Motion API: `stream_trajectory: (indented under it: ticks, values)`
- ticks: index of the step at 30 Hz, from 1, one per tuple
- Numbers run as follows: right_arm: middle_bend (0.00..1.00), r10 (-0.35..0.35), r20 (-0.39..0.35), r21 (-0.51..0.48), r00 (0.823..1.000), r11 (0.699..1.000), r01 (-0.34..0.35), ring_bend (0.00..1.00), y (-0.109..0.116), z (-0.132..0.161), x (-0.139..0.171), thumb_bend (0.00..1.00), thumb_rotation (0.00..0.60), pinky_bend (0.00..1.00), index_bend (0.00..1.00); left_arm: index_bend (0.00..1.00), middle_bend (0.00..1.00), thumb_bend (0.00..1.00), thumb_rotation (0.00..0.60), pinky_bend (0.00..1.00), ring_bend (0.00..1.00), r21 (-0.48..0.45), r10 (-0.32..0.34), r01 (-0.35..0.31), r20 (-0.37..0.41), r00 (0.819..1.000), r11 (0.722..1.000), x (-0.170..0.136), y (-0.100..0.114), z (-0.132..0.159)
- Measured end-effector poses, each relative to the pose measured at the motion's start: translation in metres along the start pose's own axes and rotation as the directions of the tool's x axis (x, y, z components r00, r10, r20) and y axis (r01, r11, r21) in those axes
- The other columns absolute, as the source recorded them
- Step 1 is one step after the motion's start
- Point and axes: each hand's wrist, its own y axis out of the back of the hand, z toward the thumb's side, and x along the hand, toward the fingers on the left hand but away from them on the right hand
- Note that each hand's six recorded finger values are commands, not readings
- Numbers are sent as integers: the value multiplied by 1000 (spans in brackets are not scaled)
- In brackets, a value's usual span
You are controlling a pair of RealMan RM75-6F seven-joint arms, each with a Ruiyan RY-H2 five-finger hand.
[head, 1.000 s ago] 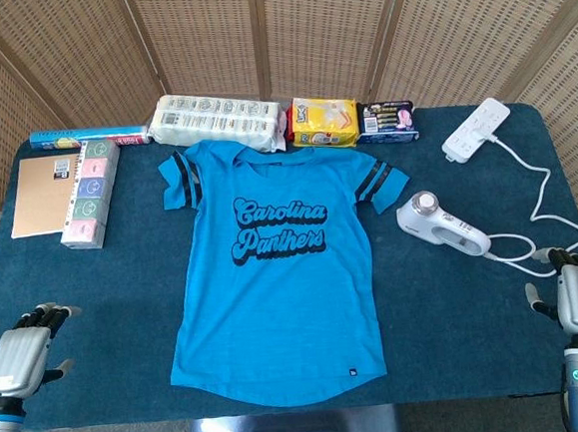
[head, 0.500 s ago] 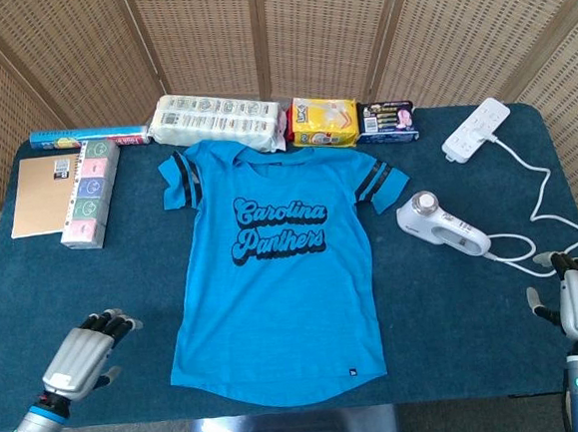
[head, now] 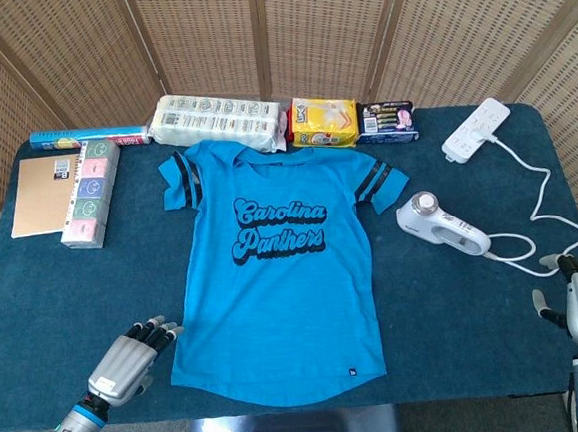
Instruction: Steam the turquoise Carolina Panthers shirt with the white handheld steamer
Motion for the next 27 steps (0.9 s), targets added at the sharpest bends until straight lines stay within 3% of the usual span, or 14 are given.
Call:
stream_trajectory:
  ticks: [9, 27]
  values:
    - [374, -3, 17, -3, 1000, 1000, 4, 343, 2, -7, 2, 375, 600, 298, 334, 115, 174, 205, 600, 186, 94, 17, -22, 21, 55, 998, 1000, 11, -17, 22]
    - [374, 3, 33, -17, 999, 1000, -3, 343, 0, -13, 4, 375, 600, 295, 331, 115, 174, 203, 600, 183, 85, 94, -38, 32, 64, 997, 995, 26, -26, 28]
